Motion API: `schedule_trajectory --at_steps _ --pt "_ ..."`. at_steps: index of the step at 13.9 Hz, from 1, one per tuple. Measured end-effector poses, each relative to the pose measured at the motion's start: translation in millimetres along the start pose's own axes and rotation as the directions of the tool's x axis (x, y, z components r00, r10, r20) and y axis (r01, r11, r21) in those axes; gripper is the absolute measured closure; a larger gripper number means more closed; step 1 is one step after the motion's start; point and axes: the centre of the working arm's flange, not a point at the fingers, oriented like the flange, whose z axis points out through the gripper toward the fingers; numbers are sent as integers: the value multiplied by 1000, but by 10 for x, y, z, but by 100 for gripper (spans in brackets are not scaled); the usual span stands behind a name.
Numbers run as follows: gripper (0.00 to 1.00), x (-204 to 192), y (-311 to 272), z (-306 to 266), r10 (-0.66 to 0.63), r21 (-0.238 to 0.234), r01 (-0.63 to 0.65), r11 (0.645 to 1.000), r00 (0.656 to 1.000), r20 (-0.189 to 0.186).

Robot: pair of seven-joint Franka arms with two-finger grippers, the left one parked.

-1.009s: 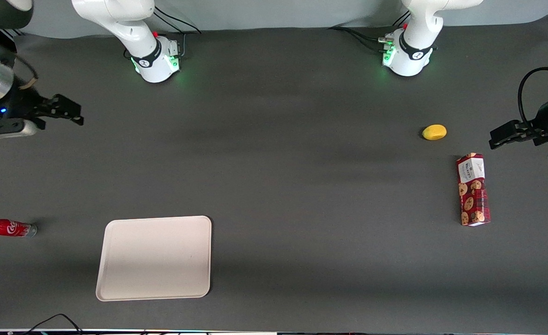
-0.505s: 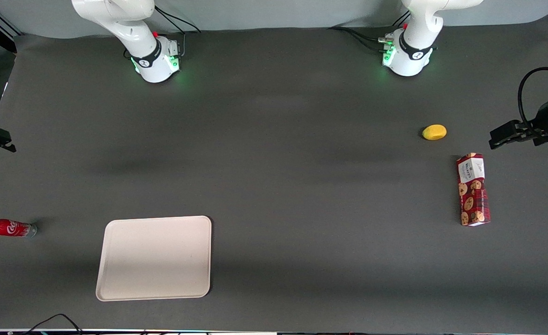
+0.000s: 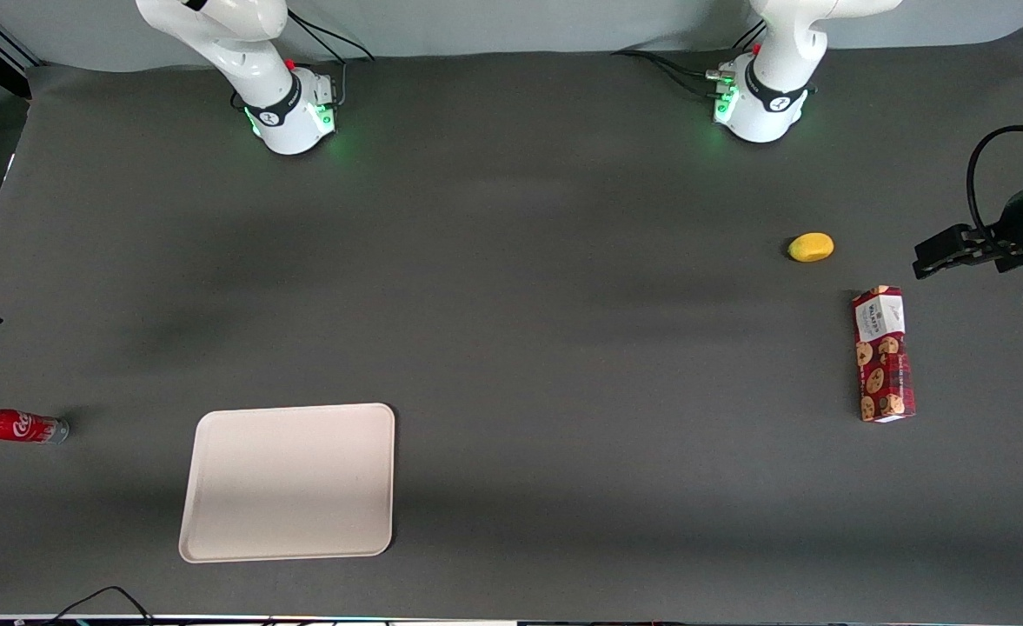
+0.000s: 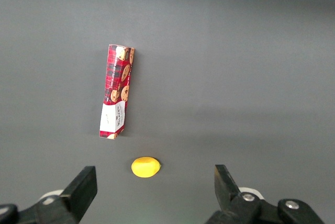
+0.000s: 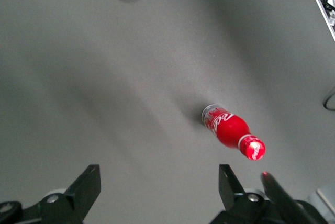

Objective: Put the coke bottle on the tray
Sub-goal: 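Move the right gripper down toward the red Coca-Cola bottle, then close the right gripper around the red Coca-Cola bottle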

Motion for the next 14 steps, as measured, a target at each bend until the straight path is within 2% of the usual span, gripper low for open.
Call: schedule_trajectory --at_steps 2,5,8,14 --pt "0 -72 110 139 -42 -2 42 999 999 0" --pt "0 -248 343 311 -100 -17 99 995 994 -34" --pt "0 -337 572 490 -134 -32 133 991 990 -35" --pt "0 -127 925 792 -158 -61 154 986 984 -77"
